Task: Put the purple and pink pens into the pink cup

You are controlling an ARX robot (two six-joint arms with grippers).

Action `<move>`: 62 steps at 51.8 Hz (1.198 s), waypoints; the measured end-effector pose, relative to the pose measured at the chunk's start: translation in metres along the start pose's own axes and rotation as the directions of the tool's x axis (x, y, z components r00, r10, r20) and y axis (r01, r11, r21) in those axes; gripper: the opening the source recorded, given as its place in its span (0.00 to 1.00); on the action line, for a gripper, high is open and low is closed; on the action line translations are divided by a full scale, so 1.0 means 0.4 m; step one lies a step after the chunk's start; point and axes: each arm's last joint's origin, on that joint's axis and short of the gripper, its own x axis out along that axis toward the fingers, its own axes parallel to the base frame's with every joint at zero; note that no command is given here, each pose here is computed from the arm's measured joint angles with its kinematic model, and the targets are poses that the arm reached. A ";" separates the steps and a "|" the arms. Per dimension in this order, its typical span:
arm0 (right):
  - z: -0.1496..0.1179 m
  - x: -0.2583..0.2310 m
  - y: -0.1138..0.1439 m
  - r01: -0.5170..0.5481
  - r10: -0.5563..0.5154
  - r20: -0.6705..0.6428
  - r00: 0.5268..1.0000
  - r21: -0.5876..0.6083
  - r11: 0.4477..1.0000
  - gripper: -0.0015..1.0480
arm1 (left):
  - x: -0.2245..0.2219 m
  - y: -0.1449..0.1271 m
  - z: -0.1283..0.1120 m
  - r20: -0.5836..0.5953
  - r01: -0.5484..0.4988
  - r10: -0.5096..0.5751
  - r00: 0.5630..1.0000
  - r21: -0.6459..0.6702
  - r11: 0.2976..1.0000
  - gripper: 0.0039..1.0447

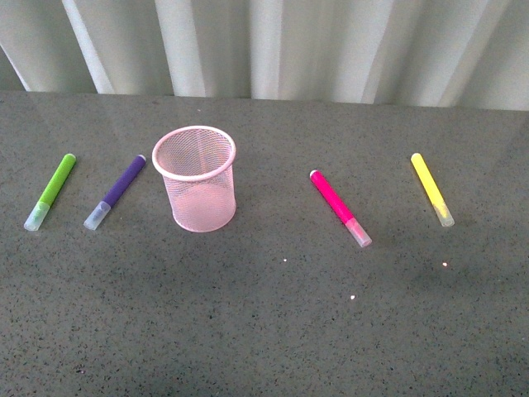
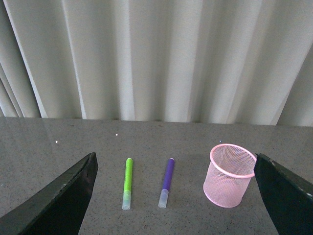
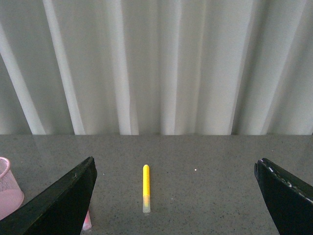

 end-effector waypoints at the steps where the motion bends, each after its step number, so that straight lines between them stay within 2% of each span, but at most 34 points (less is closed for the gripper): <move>1: 0.000 0.000 0.000 0.000 0.000 0.000 1.000 0.000 1.000 0.93 | 0.000 0.000 0.000 0.000 0.000 0.000 1.000 0.000 1.000 0.94; 62: 0.000 0.000 0.000 0.000 0.000 0.000 1.000 0.000 1.000 0.93 | 0.000 0.000 0.000 0.000 0.000 0.000 1.000 0.000 1.000 0.94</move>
